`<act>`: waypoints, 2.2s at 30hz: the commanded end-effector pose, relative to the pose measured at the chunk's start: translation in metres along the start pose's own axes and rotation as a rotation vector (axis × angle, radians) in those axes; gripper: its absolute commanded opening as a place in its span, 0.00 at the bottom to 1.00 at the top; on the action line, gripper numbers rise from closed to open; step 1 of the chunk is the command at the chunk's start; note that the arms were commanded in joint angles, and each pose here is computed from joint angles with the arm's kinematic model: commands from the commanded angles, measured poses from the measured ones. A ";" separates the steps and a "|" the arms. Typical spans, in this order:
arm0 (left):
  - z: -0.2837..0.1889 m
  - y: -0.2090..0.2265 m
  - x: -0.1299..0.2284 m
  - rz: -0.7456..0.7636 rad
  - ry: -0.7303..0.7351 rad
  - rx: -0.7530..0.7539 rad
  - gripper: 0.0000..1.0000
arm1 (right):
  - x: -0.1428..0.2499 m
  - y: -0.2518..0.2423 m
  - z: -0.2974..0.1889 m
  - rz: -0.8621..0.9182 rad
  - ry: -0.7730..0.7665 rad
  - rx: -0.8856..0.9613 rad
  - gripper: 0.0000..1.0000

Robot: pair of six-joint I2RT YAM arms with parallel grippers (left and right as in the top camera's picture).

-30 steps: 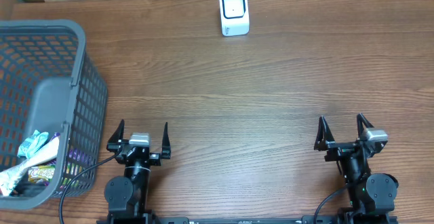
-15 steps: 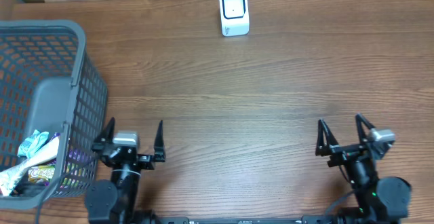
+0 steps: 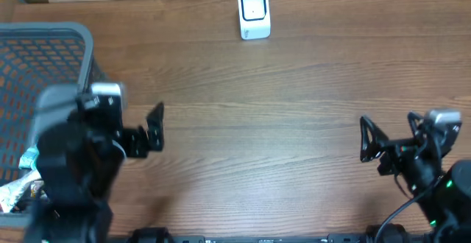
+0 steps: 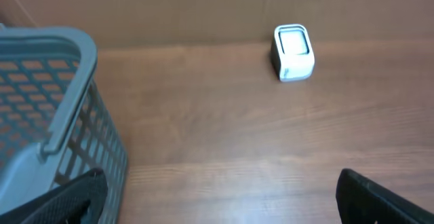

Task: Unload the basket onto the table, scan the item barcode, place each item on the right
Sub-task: 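Reach the left gripper into the grey basket toward the white tube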

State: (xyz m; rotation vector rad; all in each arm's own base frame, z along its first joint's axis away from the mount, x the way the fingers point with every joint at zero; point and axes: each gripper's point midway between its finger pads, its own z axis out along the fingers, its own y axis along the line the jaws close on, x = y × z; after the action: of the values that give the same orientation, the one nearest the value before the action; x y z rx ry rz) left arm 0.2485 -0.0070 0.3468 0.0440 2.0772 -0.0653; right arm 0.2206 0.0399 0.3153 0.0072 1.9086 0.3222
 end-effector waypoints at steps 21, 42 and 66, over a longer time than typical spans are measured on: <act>0.031 0.068 -0.059 -0.500 0.288 -0.261 0.96 | -0.036 0.010 0.074 0.104 0.463 -0.016 1.00; -0.029 0.263 0.147 -1.251 0.447 -1.044 0.93 | -0.011 0.001 0.094 0.133 0.583 0.006 1.00; 0.059 0.302 0.256 -1.300 0.707 -1.035 0.66 | -0.004 0.001 0.089 0.142 0.616 0.013 1.00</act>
State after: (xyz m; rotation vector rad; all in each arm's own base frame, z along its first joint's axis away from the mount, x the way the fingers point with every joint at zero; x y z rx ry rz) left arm 0.1950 0.2902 0.1029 -2.0882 2.1573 0.2733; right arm 0.3017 0.0579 0.2807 0.0703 2.5575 0.4362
